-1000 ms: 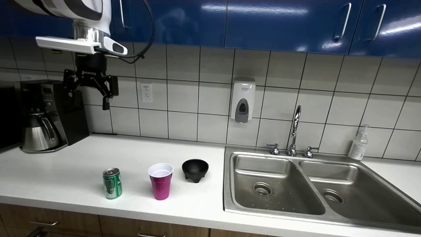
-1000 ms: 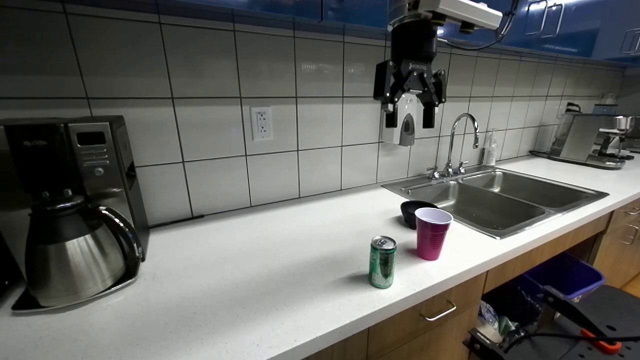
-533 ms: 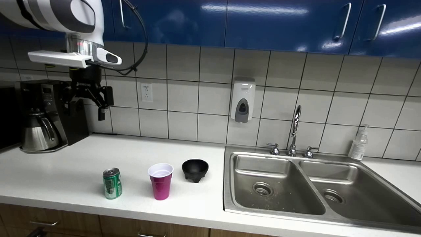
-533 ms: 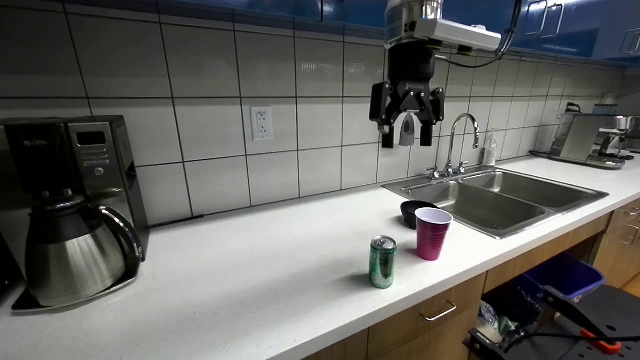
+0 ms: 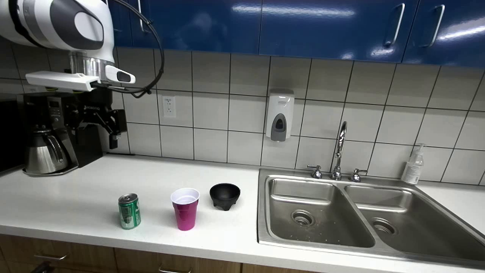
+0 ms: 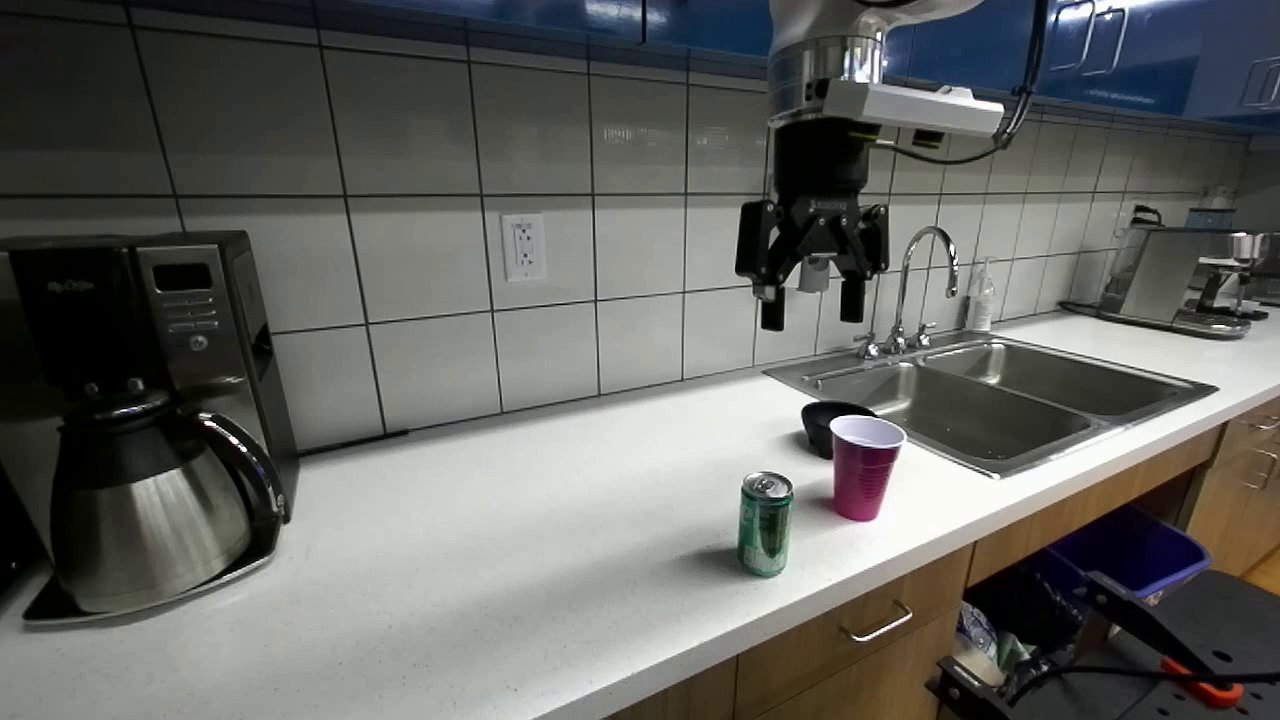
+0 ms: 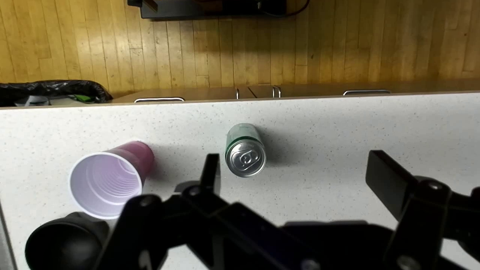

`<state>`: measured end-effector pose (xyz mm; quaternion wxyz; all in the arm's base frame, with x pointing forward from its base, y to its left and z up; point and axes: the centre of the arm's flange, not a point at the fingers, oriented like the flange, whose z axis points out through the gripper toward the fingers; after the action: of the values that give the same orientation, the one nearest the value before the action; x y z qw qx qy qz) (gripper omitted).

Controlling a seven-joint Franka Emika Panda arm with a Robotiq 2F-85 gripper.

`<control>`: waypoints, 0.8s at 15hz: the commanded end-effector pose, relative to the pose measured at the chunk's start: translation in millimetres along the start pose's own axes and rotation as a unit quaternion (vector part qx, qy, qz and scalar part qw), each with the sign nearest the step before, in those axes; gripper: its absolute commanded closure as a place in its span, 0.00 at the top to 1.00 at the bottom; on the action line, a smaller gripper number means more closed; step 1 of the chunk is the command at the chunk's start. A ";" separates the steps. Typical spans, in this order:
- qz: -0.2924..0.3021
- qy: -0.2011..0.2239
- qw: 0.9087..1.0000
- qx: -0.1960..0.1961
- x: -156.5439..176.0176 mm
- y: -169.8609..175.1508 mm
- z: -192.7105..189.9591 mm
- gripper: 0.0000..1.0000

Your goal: Put the green can in the black bowl.

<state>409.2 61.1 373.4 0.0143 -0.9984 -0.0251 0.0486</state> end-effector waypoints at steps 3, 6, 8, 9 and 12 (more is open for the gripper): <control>0.027 0.025 0.999 -0.017 -8.1 -3.6 19.3 1.00; 0.035 0.029 0.999 -0.021 -9.7 -2.3 28.7 1.00; 0.041 0.033 0.998 -0.023 -10.5 -1.4 35.0 1.00; 0.044 0.036 0.998 -0.026 -10.4 -1.0 37.7 1.00; 0.050 0.048 0.997 -0.030 -9.7 -0.8 45.5 1.00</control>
<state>398.5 59.6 338.0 -0.0015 -0.9998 0.0109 0.0178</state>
